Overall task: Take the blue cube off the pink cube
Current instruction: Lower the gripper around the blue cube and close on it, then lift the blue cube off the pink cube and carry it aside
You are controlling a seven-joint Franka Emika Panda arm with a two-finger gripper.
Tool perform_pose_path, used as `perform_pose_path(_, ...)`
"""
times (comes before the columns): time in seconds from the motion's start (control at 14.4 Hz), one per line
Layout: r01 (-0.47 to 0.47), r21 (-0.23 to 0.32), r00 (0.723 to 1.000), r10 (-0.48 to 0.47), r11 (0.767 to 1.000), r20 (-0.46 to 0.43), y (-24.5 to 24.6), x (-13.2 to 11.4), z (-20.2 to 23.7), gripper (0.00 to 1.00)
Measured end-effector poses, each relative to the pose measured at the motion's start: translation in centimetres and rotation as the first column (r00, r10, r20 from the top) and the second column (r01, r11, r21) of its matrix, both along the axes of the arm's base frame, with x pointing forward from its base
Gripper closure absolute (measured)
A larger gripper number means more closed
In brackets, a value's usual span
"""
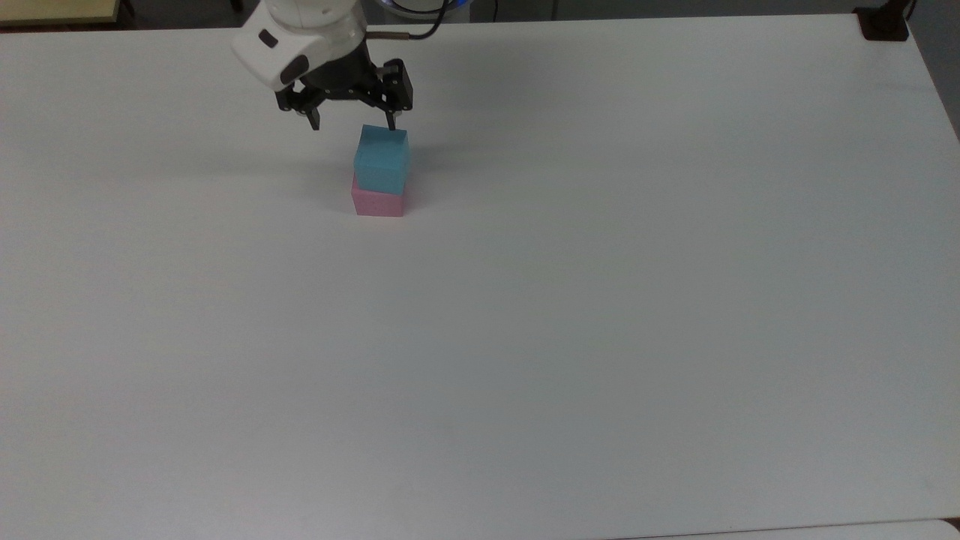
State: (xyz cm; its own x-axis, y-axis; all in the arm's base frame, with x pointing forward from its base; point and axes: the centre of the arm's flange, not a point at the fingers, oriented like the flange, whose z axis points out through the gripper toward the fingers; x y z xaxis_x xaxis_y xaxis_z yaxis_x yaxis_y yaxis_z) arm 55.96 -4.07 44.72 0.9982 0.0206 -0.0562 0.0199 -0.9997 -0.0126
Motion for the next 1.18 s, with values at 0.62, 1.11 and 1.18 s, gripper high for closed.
perform_pose_path(0.62,0.016,-0.001,0.999,-0.016,1.000,-0.043,1.4,0.5,-2.4,0.00)
perform_pose_path(1.11,0.020,-0.007,0.997,-0.020,1.000,-0.068,2.3,0.8,-3.9,0.01)
perform_pose_path(1.18,0.012,-0.018,0.997,-0.013,1.000,-0.073,2.3,0.8,-4.1,0.04)
